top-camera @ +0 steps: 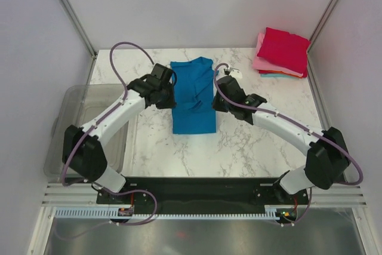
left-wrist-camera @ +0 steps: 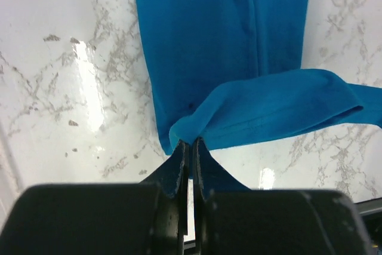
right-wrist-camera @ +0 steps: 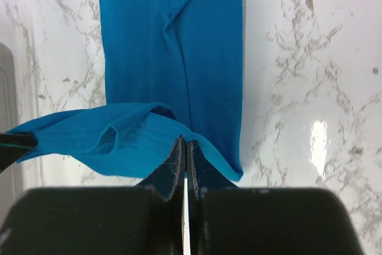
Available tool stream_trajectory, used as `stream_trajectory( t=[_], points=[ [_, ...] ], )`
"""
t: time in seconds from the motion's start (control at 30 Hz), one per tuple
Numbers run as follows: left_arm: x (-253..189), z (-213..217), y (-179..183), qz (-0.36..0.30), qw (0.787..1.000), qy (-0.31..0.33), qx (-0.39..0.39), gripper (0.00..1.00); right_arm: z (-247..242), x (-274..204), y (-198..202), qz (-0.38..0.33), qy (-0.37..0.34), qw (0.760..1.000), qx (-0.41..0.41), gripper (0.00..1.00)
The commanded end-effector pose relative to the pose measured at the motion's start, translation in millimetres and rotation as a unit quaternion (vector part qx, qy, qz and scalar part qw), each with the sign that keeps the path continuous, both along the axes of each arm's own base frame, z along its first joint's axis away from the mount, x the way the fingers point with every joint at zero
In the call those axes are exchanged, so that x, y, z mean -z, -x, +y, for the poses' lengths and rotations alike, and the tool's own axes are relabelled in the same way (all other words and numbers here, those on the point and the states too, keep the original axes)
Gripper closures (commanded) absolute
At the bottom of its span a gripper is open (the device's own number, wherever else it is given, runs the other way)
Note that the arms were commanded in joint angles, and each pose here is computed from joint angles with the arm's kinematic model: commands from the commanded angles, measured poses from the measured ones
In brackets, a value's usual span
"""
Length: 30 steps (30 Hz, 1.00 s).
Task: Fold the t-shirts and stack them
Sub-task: Fold the tshirt
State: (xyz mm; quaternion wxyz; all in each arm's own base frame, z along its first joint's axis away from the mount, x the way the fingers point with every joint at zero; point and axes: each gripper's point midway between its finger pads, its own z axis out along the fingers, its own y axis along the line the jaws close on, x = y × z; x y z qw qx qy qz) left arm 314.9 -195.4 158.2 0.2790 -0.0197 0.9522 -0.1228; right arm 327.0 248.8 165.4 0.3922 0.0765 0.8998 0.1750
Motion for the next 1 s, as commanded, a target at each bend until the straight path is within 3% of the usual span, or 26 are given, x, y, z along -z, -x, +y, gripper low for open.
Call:
stream_trajectory(
  t=[0.0,0.23,0.5,0.77,0.8,0.83,0.87,0.93,0.97],
  points=[
    [-9,-6,-42,-0.025,0.998,-0.005,0.05,0.98,12,-19,-33,-0.024,-0.012,0.999,-0.029,1.0],
    [21,-6,-84,0.008,0.998,-0.003,0.056,0.98,6,0,-81,-0.008,-0.002,1.0,-0.024,1.0],
    [50,-3,-119,0.03,0.998,-0.007,0.053,0.98,10,35,-108,0.02,-0.001,0.999,-0.039,1.0],
    [95,12,-137,0.096,0.994,-0.038,0.031,0.83,10,79,-148,0.051,0.001,0.998,-0.044,0.99],
    [101,13,-146,0.1,0.994,-0.041,0.025,0.76,18,70,-160,0.041,-0.012,0.998,-0.054,0.96],
    [103,20,-151,0.104,0.993,-0.048,0.015,0.7,13,89,-170,0.059,-0.012,0.997,-0.054,0.89],
    [105,26,-154,0.107,0.992,-0.063,0.005,0.59,12,96,-175,0.072,-0.009,0.996,-0.06,0.72],
    [101,33,-168,0.107,0.992,-0.058,-0.013,0.3,9,76,-207,0.048,-0.028,0.996,-0.067,0.51],
    [98,34,-174,0.104,0.993,-0.049,-0.017,0.25,0,91,-211,0.072,-0.019,0.996,-0.058,0.42]
  ],
)
